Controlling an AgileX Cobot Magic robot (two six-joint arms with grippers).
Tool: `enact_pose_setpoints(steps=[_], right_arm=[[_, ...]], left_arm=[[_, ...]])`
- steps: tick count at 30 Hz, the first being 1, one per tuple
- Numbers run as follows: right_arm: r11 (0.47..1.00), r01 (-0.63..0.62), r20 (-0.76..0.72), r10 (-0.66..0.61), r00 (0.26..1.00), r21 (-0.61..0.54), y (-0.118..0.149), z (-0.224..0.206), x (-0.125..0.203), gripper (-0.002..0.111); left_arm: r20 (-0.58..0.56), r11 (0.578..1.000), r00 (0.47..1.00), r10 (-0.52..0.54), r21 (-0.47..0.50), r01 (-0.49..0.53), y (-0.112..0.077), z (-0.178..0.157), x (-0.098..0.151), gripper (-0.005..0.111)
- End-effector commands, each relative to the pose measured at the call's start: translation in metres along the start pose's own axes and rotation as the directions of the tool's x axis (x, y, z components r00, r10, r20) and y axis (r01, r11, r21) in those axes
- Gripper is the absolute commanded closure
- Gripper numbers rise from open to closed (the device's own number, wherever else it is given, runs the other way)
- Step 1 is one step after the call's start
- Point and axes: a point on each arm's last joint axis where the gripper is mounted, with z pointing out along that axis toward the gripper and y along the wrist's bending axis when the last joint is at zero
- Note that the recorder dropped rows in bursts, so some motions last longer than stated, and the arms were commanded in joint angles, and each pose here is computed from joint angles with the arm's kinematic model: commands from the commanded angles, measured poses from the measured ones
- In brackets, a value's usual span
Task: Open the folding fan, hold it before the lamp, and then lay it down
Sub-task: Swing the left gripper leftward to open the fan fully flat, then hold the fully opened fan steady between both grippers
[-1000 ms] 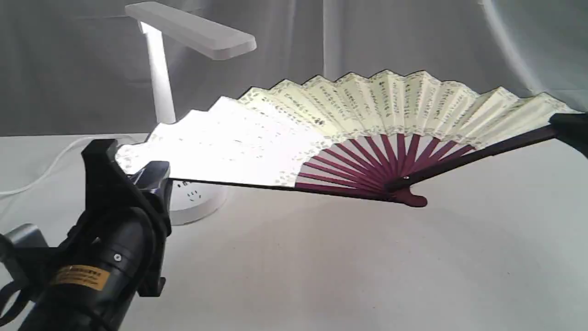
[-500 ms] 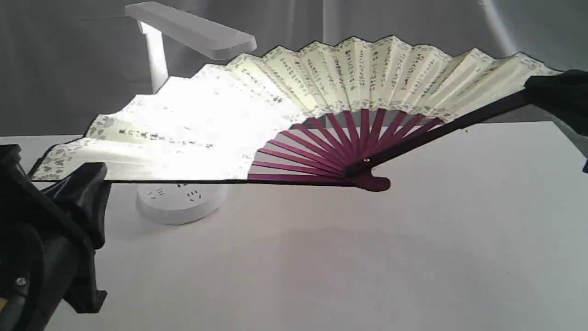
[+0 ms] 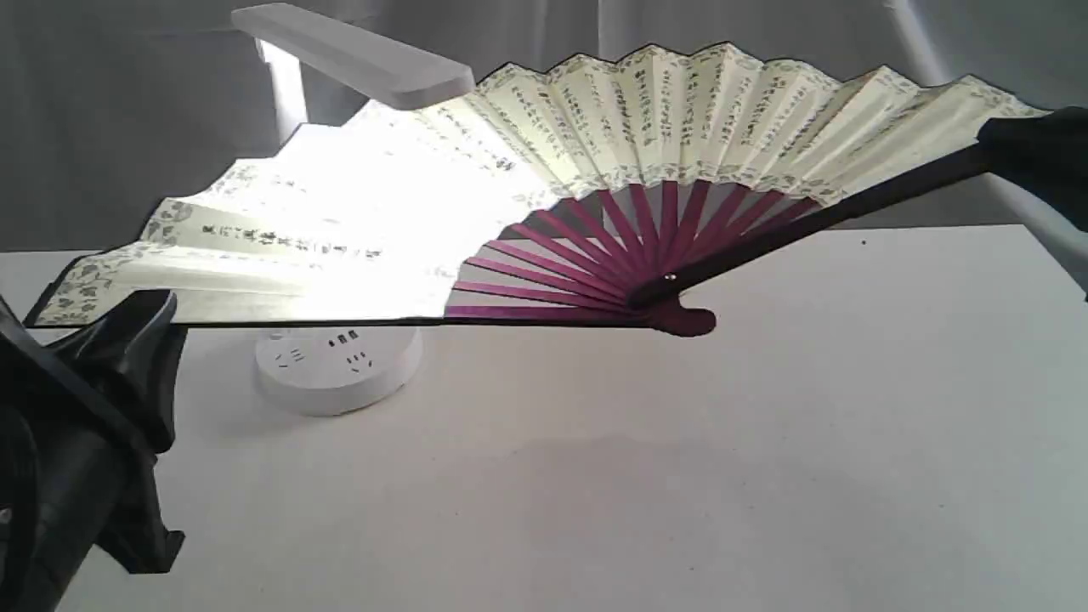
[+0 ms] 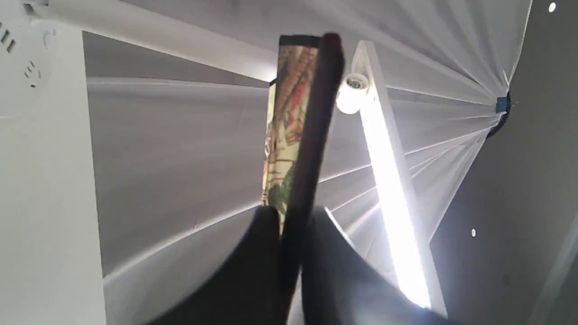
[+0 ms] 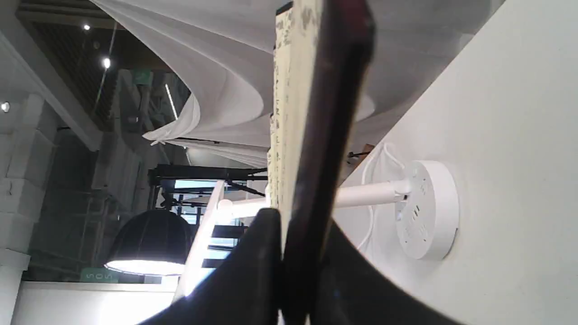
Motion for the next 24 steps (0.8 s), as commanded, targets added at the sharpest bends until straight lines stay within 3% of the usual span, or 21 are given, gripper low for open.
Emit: enact_pose_setpoints(steps=[1, 10, 18, 24], right_arm=[[0.998, 0.043, 0.065, -0.046, 0.997, 0.045, -0.003, -0.003, -0.006, 0.108], [0.996, 0.077, 0.068, -0.079, 0.995, 0.040, 0.009, -0.005, -0.003, 0.108], [0.995, 0.096, 0.065, -0.098, 0.993, 0.040, 0.016, -0.007, 0.000, 0.108], [0.995, 0.094, 0.065, -0.096, 0.993, 0.040, 0.016, -0.007, 0.000, 0.108]], left_arm=[[0.103, 0.995, 0.992, -0.078, 0.062, 0.072, -0.007, -0.002, -0.012, 0.107], [0.064, 0.992, 0.992, -0.106, 0.075, 0.101, -0.007, -0.004, -0.011, 0.107], [0.053, 0.982, 0.987, -0.153, 0.121, 0.146, -0.019, -0.022, -0.030, 0.107], [0.041, 0.991, 0.992, -0.122, 0.068, 0.119, -0.024, -0.028, -0.034, 0.107]])
